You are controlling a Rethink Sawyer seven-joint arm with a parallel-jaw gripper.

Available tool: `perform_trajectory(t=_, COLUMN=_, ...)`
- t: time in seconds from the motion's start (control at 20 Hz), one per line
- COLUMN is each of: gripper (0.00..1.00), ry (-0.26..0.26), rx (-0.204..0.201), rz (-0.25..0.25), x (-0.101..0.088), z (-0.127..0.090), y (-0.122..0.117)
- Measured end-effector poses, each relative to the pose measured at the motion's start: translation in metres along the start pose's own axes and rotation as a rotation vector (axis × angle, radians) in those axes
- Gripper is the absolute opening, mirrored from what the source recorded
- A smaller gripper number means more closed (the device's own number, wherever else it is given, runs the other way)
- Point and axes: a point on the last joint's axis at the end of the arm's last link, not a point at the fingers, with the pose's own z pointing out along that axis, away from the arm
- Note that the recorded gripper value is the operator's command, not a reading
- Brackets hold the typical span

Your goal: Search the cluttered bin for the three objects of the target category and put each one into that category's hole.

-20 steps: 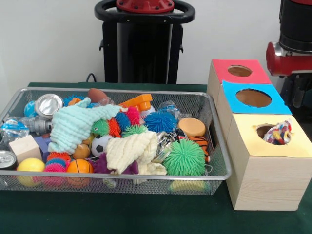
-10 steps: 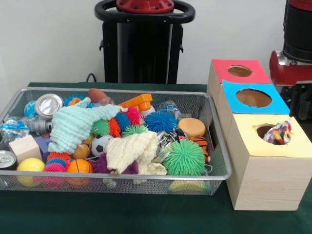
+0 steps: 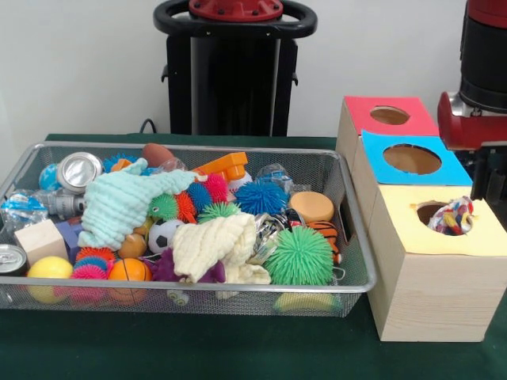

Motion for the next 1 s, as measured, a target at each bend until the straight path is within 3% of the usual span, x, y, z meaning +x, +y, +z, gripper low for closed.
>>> perform_trajectory(t=1.0, gripper=0.00, ry=0.011, rx=0.008, rz=0.019, x=-0.003, z=0.010, y=-0.019)
